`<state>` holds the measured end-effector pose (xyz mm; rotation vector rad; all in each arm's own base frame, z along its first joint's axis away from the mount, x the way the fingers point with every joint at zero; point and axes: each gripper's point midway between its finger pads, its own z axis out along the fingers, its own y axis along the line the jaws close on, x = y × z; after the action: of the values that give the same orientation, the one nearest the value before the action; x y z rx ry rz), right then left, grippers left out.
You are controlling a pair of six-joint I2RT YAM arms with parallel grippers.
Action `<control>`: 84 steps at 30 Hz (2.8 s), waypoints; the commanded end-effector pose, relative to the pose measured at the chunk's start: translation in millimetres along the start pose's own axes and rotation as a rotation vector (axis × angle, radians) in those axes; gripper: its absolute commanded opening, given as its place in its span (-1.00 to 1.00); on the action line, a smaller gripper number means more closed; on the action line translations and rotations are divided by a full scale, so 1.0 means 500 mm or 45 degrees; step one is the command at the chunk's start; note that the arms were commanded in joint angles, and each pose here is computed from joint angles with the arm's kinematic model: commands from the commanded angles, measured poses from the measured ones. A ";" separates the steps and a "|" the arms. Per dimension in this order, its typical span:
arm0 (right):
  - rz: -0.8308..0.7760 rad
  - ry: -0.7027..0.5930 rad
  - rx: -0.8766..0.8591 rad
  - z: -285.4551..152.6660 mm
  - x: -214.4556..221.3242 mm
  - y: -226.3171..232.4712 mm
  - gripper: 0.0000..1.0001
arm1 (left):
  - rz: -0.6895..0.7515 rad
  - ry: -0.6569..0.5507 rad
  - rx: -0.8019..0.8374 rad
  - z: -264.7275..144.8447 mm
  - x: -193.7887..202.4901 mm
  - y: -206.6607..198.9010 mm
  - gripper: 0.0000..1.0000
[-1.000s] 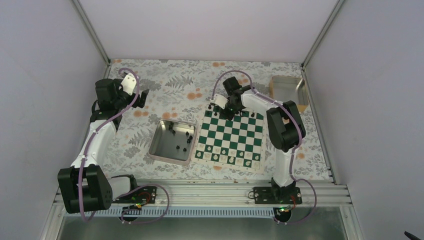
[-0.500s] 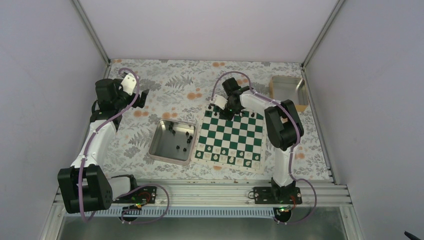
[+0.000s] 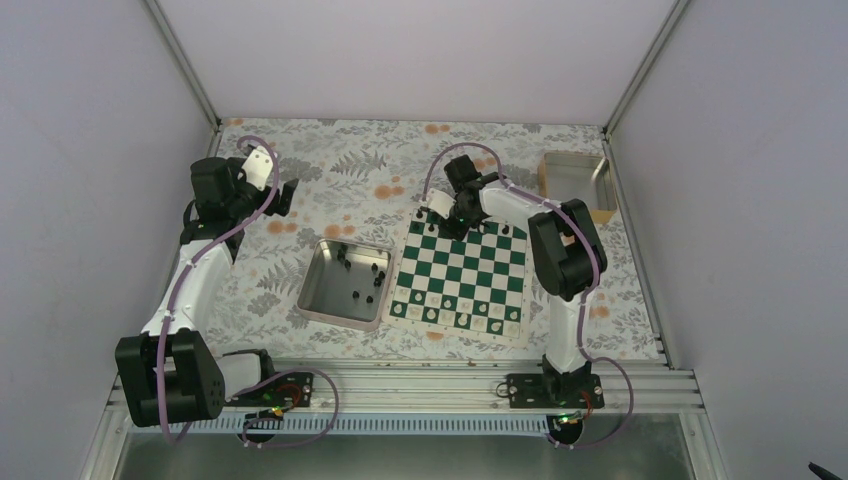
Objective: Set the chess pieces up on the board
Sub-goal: Place the chess piece on the chessboard, then pick up the chess piece from the storage box.
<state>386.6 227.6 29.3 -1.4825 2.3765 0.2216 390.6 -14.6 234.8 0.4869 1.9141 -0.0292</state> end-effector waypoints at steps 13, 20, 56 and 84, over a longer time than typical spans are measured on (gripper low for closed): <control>-0.068 -0.131 0.179 -0.178 -0.123 -0.014 -0.57 | 0.019 -0.011 0.045 -0.001 -0.007 -0.009 1.00; -0.289 -0.166 0.066 -0.179 -0.242 0.133 -0.46 | 0.022 -0.013 0.033 -0.004 -0.008 -0.007 1.00; -0.612 -0.175 -0.237 0.047 -0.343 0.404 -0.39 | 0.029 -0.029 0.023 -0.014 -0.013 -0.007 1.00; -0.630 -0.137 -0.161 0.097 -0.338 0.395 -0.41 | 0.031 -0.025 0.034 -0.009 -0.006 -0.010 1.00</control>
<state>286.5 462.1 32.3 -2.0020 1.9128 0.3253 387.6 -17.8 234.8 0.5143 1.9109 -0.0377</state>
